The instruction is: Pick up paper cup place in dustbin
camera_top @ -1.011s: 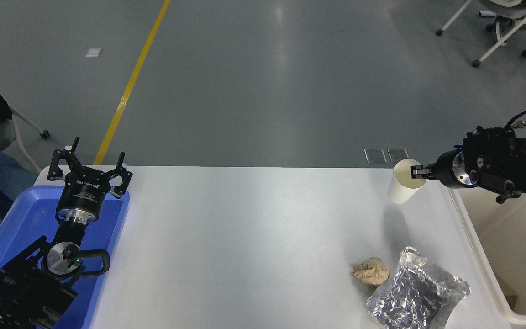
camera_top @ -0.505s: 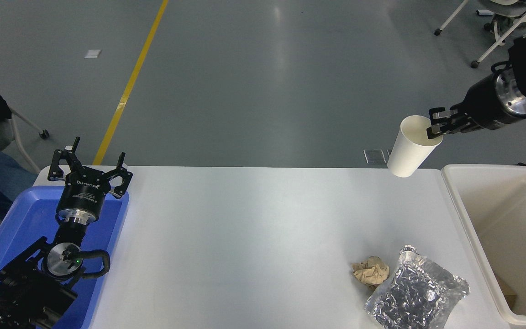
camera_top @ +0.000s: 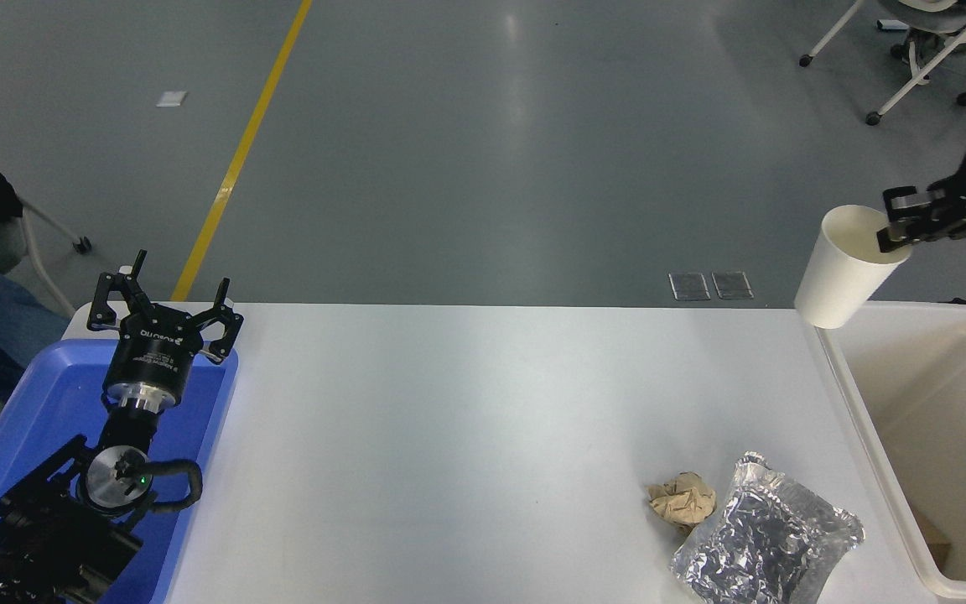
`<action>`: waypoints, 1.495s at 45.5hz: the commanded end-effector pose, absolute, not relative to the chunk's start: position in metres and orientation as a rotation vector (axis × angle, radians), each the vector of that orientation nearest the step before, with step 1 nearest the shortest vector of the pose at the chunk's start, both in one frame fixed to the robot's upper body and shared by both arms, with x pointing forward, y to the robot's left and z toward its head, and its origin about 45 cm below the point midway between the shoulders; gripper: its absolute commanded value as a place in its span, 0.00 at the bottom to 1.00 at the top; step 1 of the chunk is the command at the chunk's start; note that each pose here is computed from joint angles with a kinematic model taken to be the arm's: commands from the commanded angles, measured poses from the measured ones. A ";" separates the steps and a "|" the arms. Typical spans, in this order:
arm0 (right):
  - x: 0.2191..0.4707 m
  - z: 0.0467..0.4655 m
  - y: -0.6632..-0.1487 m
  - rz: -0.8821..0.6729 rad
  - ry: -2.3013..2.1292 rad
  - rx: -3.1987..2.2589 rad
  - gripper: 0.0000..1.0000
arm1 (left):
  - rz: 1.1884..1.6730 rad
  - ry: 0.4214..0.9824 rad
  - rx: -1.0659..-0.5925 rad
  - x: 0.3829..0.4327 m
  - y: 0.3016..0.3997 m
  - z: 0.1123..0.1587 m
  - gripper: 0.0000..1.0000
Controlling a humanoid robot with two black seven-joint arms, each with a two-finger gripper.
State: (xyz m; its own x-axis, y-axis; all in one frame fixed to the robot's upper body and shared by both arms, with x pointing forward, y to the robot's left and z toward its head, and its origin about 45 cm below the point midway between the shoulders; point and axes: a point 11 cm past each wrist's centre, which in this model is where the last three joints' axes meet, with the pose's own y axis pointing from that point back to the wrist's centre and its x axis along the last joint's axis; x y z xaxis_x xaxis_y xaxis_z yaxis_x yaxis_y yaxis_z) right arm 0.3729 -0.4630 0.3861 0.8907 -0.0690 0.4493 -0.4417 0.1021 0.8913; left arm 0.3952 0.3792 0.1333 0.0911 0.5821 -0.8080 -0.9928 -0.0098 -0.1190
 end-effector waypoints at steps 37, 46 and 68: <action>0.286 0.101 -0.584 0.096 -0.886 1.292 0.00 | 1.392 0.646 -0.824 0.3952 0.3791 0.1333 1.00; 0.289 0.101 -0.587 0.131 -0.933 1.253 0.45 | 1.394 0.646 -0.824 0.3951 0.3795 0.1330 1.00; 0.304 0.135 -0.549 0.171 -0.758 1.432 1.00 | 1.386 0.645 -0.823 0.3962 0.3781 0.1345 1.00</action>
State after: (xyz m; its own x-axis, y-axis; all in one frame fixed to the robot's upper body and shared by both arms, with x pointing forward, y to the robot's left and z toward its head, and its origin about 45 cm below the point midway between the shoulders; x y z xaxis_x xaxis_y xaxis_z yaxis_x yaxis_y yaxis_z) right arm 0.2941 -0.5652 0.0988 0.6859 -0.4000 0.6079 -0.5471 0.2674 0.7932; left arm 0.3958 0.3790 0.1340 0.0925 0.5819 -0.8080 -0.9927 -0.0096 -0.1205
